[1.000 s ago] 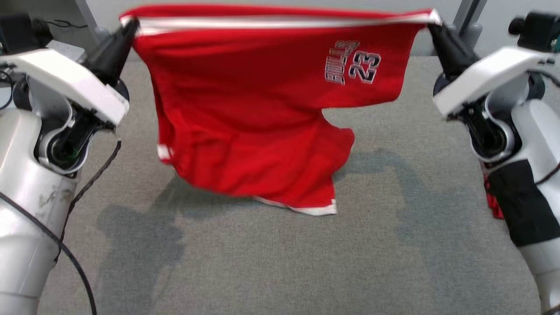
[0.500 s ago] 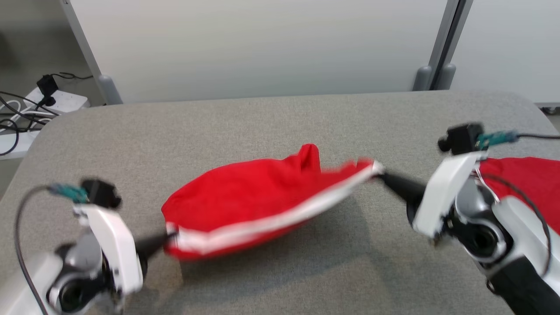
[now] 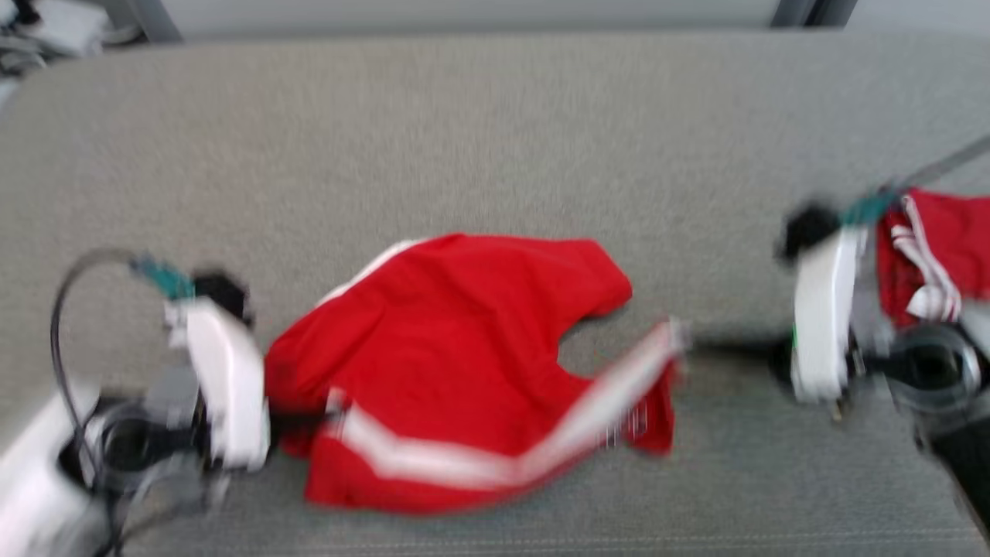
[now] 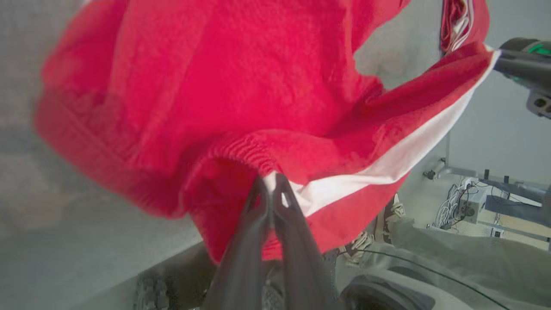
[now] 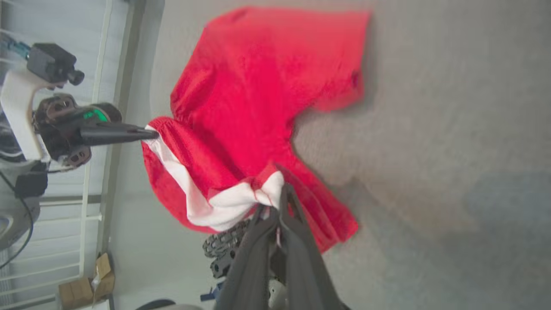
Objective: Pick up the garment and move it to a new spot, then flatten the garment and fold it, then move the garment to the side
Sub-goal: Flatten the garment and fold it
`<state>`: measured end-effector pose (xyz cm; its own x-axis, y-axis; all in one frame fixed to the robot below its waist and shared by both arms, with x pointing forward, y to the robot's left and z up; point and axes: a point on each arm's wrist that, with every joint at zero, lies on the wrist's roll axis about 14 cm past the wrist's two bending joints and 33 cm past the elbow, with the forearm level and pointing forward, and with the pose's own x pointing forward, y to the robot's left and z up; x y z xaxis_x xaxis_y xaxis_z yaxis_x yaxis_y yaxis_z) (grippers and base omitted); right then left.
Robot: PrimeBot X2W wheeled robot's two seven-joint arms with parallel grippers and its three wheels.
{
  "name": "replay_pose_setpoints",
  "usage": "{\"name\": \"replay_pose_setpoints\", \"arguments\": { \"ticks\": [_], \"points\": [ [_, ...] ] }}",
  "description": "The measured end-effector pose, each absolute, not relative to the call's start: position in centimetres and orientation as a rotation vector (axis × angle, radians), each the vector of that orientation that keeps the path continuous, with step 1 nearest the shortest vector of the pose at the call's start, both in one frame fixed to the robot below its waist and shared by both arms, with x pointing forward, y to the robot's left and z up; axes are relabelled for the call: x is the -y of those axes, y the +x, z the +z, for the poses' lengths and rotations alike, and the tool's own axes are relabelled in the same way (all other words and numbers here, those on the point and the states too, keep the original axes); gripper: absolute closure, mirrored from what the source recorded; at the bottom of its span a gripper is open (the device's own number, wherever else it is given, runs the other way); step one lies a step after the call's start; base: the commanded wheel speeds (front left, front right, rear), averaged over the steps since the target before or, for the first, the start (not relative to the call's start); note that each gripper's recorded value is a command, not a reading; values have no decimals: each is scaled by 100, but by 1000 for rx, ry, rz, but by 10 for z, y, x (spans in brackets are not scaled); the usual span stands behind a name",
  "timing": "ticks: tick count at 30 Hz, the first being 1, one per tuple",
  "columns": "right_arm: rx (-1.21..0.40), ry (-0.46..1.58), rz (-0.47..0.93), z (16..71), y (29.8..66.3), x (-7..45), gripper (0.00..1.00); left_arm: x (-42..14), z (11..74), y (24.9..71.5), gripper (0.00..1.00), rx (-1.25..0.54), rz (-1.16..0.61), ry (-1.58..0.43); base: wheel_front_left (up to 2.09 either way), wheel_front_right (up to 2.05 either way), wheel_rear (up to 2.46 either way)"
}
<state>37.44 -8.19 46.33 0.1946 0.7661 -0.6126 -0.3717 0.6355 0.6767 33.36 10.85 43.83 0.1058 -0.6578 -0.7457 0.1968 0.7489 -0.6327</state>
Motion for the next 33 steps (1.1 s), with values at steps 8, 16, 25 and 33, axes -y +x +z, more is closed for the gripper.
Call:
{"name": "replay_pose_setpoints", "arguments": {
  "ticks": [8, 16, 25, 33],
  "points": [
    [-80, 662, 395, 639, 651, 121, 100, -84, 628, 610, 100, -76, -612, -486, 0, 0, 0],
    [-89, 717, 365, 623, 682, 121, 100, -96, 613, 649, 100, 22, -548, -495, 0, 0, 0],
    [-496, 769, 350, 467, 630, 110, 100, -89, 433, 593, 100, -360, -499, -574, 0, 0, 0],
    [-627, 840, 307, 411, 540, 130, 100, -90, 399, 520, 100, -401, -471, -615, 0, 0, 0]
  ]
}}
